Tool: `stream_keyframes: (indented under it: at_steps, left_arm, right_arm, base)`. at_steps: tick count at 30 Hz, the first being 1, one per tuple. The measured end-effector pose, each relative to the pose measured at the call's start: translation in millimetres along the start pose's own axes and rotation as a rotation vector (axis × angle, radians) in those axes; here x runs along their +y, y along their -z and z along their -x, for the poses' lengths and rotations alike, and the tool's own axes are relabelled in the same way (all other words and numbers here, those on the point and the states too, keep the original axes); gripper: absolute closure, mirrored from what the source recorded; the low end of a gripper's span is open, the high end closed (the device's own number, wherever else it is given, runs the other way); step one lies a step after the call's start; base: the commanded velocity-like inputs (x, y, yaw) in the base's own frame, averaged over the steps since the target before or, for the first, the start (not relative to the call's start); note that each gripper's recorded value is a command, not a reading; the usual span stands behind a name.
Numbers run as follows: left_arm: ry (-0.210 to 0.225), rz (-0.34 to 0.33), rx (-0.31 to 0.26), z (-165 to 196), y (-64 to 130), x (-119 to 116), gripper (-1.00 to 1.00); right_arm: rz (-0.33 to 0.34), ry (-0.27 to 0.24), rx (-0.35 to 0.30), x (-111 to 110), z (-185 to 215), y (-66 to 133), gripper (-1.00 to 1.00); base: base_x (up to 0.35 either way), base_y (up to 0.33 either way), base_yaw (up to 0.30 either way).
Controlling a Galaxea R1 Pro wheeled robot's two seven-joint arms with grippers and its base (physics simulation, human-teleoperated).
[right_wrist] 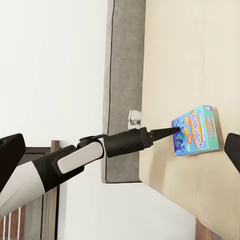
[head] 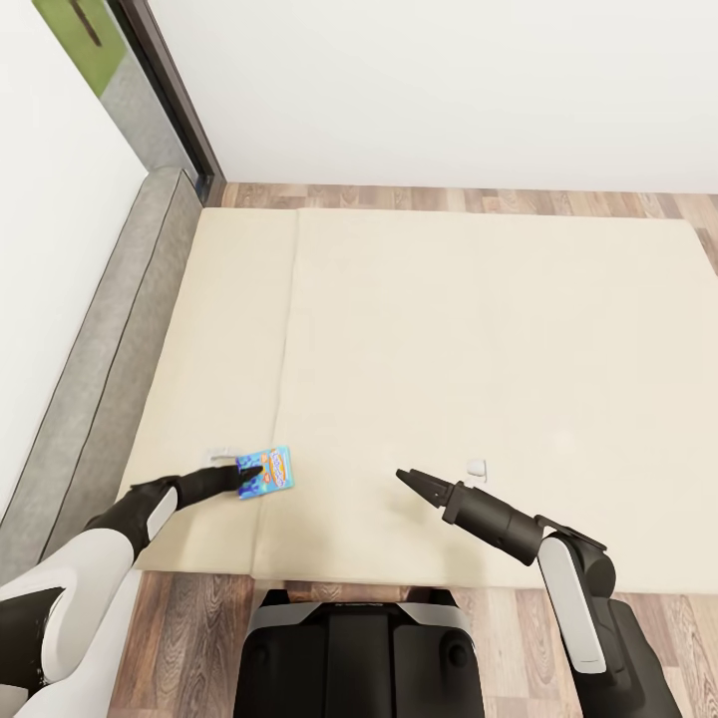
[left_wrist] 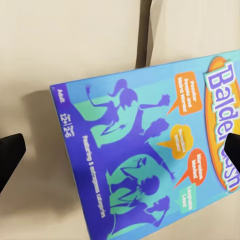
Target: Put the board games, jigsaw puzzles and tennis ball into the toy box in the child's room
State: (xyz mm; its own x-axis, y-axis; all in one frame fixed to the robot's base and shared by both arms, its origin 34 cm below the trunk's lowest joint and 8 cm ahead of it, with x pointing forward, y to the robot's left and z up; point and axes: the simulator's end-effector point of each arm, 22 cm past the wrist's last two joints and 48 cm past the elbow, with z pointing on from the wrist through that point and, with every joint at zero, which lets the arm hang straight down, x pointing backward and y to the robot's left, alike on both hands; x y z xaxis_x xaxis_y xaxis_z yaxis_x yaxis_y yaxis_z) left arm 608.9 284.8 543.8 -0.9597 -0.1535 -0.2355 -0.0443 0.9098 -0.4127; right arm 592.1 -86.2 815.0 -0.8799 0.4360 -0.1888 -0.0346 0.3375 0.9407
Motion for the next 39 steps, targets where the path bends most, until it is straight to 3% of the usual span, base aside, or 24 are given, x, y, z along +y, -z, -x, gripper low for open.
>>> stream_keyframes:
  at_steps: [25,39]
  left_arm:
    - [-0.005,-0.042,-0.008,1.6,-12.5,-29.4,-1.0]
    - [-0.005,-0.044,-0.008,1.8,-13.1,-31.1,-1.0]
  right_arm:
    - [-0.001,0.001,0.0,-0.2,0.4,0.5,-1.0]
    - [-0.002,0.0,0.0,-0.5,0.3,0.4,-1.0]
  base:
    - [0.0,-0.016,0.0]
    - [0.0,-0.058,0.0]
